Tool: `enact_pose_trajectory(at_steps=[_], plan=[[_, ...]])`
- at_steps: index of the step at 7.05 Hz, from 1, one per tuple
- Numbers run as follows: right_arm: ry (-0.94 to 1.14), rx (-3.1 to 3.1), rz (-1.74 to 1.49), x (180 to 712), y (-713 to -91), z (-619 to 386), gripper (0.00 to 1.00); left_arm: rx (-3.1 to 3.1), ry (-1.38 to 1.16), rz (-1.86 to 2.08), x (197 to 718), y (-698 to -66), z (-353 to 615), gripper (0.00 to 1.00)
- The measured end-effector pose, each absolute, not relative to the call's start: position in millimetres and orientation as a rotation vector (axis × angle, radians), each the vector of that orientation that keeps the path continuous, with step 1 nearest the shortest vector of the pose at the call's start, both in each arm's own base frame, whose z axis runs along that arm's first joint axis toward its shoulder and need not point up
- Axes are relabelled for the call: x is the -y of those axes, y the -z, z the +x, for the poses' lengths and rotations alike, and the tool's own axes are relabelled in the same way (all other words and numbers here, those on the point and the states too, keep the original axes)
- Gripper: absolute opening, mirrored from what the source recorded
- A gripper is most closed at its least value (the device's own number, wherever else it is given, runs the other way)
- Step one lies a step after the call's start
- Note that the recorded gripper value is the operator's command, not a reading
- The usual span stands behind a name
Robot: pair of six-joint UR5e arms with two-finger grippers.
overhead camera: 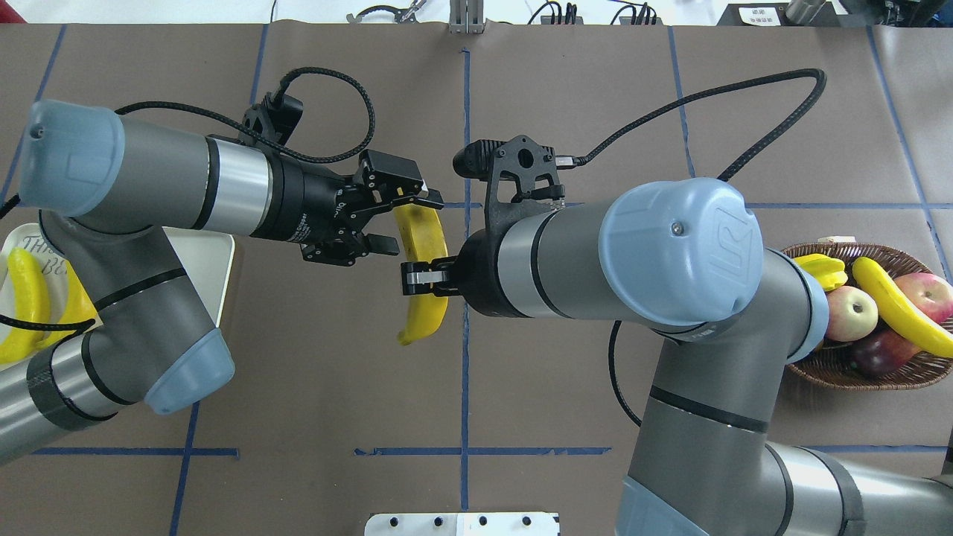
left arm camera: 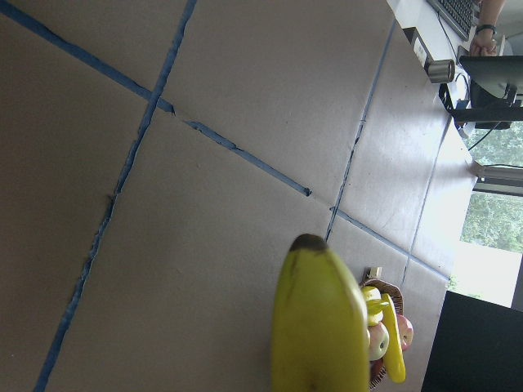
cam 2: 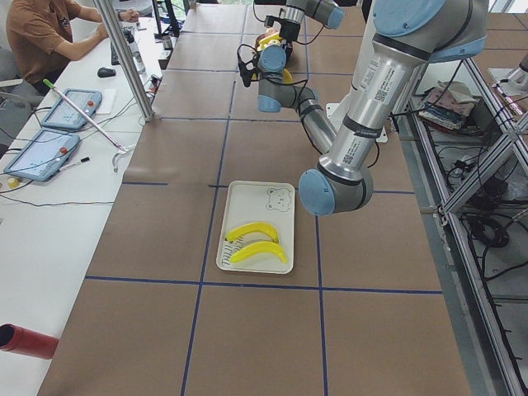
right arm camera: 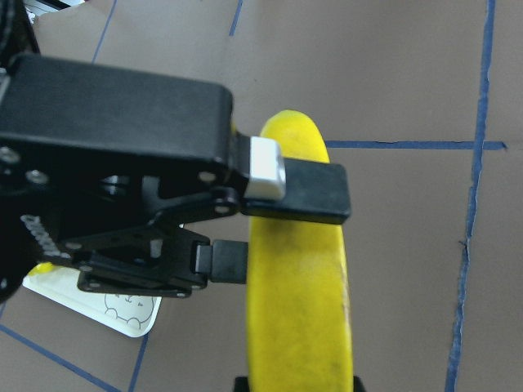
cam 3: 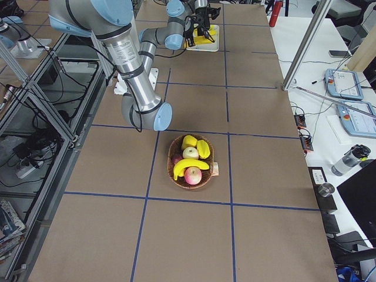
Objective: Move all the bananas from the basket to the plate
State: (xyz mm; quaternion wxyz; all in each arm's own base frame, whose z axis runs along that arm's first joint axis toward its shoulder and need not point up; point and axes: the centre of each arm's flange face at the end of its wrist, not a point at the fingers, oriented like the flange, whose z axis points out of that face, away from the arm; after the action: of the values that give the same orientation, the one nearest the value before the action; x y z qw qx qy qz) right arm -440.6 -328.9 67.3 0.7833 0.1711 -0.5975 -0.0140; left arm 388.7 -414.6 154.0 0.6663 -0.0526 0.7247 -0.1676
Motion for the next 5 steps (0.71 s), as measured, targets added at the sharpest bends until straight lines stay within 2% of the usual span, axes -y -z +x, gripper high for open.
enact_pose_trajectory(at_steps=[1,2,5], plan=[[0.033,1.287,0.367,327.0,-67.9,-443.1,0.57,-1.638,0.385,-0.126,414.5,-153.0,388.5,0.00],[0.034,1.286,0.363,325.0,-68.3,-445.3,1.00,-1.638,0.394,-0.138,414.2,-152.8,388.5,0.00],[0.025,1.303,0.349,319.5,-64.8,-442.8,1.00,-1.633,0.409,-0.145,416.0,-155.9,387.0,0.00]])
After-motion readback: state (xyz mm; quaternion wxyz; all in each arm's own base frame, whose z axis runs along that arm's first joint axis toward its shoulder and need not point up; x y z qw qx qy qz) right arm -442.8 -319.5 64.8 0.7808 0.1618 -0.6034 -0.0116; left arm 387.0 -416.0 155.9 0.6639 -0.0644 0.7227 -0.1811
